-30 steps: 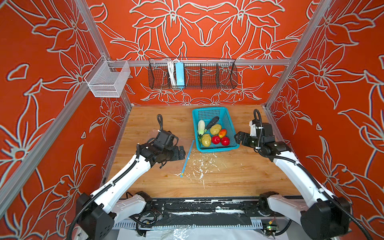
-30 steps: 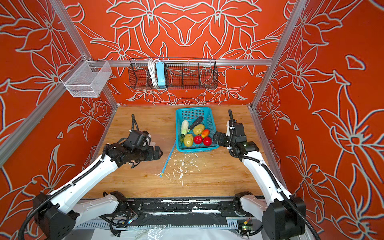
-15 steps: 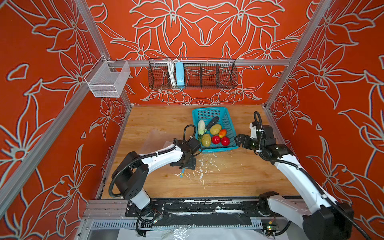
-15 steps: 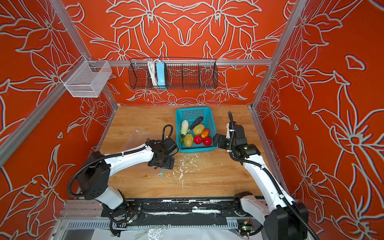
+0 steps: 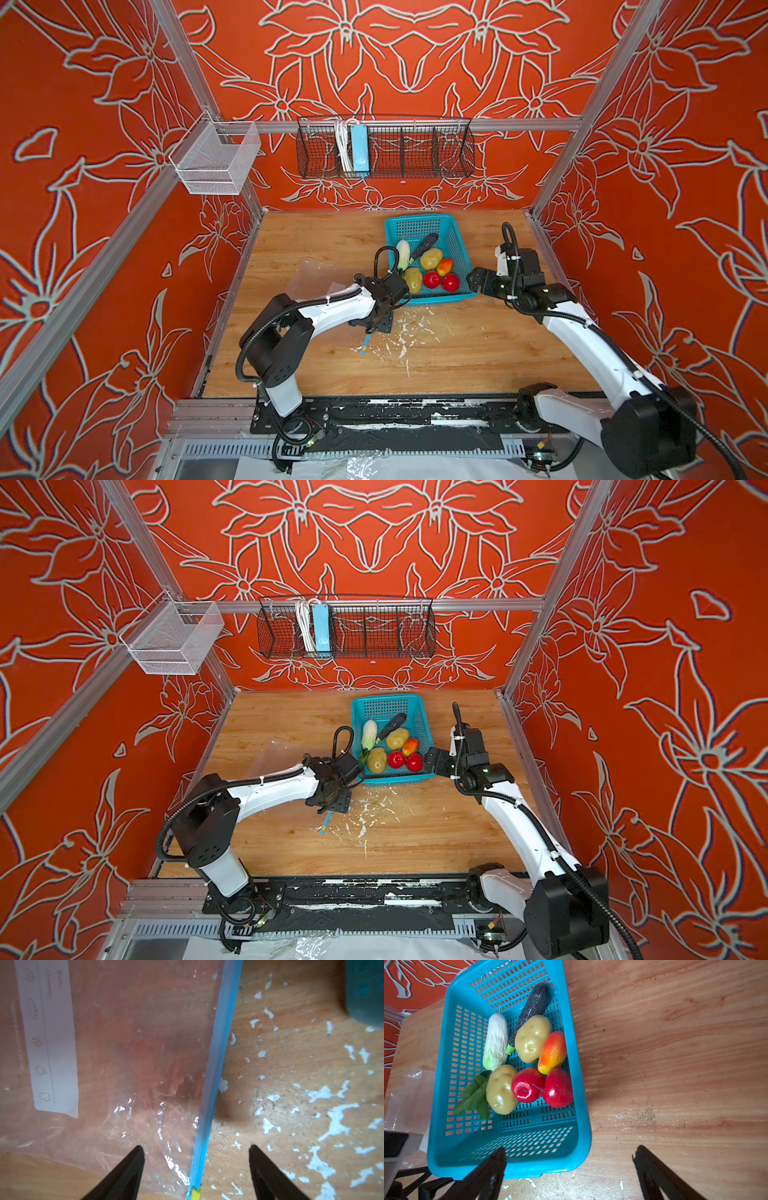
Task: Place the food in the zip-top bag and seal the zipper
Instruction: 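Close the left gripper on the upper blue zipper edge of the bag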
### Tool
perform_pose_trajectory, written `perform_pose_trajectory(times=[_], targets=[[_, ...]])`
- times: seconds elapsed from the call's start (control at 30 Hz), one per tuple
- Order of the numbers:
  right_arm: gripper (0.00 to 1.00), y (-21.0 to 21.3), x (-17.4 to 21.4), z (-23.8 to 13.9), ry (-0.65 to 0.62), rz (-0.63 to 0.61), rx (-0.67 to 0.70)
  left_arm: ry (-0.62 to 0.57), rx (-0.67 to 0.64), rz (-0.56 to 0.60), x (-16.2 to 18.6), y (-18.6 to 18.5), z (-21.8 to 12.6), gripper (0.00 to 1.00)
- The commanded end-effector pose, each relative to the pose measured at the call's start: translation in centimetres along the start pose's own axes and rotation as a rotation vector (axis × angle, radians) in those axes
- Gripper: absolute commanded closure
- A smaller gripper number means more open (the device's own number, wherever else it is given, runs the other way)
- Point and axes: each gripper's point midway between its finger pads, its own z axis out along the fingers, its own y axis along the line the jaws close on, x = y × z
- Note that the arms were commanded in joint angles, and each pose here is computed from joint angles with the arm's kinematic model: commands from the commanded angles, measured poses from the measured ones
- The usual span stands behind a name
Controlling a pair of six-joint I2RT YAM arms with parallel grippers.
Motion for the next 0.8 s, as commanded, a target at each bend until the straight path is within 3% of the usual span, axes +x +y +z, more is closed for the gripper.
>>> perform_pose_trajectory(times=[0.0, 0.17, 0.23, 0.77], targets=[[0.02, 0.3, -0.6, 0.1, -0.021, -0.002, -0.004, -0.021, -0.039, 0.005, -0.7, 0.4, -0.2, 0.24], [0.02, 0.2, -0.5, 0.0, -0.016, -0.012, 0.006, -0.036, -0.065, 0.016, -0.9, 0.8, 0.0, 0.33], [0.02, 0.1, -0.5, -0.2, -0.021, -0.012, 0.008, -0.043, -0.096, 0.023, -0.9, 1.3, 0.3, 0.41], [0.02, 0.2, -0.4, -0.7, -0.032, -0.003, 0.000, -0.019, -0.078, 0.025, -0.3, 1.1, 2.4, 0.53]])
